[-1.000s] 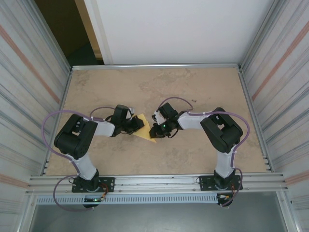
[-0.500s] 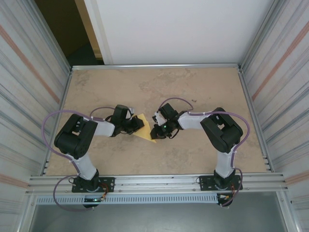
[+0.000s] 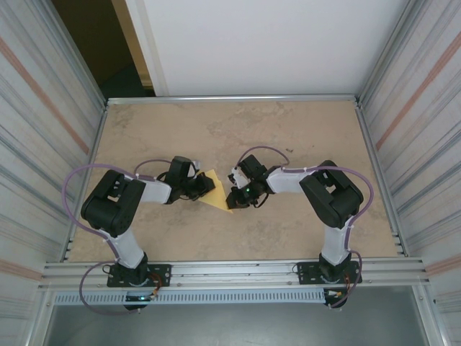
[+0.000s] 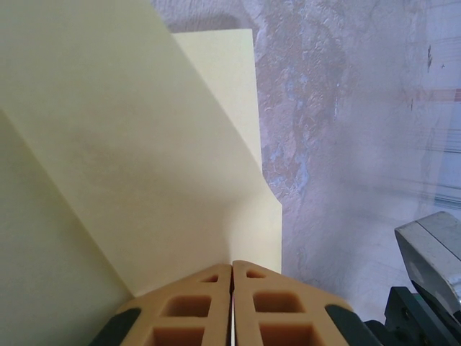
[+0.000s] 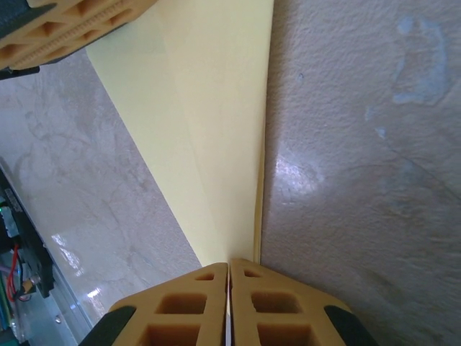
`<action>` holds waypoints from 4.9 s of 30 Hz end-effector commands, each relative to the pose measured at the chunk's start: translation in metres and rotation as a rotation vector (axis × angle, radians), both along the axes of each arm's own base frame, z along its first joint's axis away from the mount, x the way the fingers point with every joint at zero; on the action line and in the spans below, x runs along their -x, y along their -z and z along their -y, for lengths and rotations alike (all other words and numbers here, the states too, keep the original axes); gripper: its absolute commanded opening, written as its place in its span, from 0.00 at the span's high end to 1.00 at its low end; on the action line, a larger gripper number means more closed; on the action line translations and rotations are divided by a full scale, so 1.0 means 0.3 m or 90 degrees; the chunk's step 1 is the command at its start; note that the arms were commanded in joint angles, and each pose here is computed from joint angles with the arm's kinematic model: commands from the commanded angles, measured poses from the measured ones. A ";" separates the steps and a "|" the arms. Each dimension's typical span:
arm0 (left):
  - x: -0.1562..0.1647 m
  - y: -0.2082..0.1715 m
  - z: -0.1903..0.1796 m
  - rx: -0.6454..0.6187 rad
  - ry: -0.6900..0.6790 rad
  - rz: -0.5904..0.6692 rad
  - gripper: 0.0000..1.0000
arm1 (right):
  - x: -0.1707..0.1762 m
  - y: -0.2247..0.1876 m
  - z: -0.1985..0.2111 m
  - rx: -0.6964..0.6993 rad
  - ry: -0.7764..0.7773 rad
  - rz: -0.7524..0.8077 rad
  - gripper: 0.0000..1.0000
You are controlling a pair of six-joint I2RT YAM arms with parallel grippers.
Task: Fold a paper plane with a square sheet of paper (pick it up from the middle)
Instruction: Fourth fold the wing at the center of the table.
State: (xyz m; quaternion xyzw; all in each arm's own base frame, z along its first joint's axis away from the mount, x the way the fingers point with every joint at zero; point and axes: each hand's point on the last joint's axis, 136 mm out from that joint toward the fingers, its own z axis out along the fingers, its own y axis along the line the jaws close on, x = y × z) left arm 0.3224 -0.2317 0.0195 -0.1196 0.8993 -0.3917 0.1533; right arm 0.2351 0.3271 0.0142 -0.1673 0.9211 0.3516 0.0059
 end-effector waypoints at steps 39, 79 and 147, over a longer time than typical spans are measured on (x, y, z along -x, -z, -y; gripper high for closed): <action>-0.040 -0.150 0.013 0.023 0.020 0.032 0.82 | -0.123 -0.162 -0.005 -0.026 0.111 0.100 0.75; 0.077 -0.028 -0.166 -0.064 -0.077 -0.041 0.84 | -0.141 -0.062 -0.167 0.066 -0.108 0.230 0.66; 0.155 -0.150 0.255 0.042 0.200 0.091 0.85 | 0.004 0.043 0.112 0.017 0.060 -0.064 0.92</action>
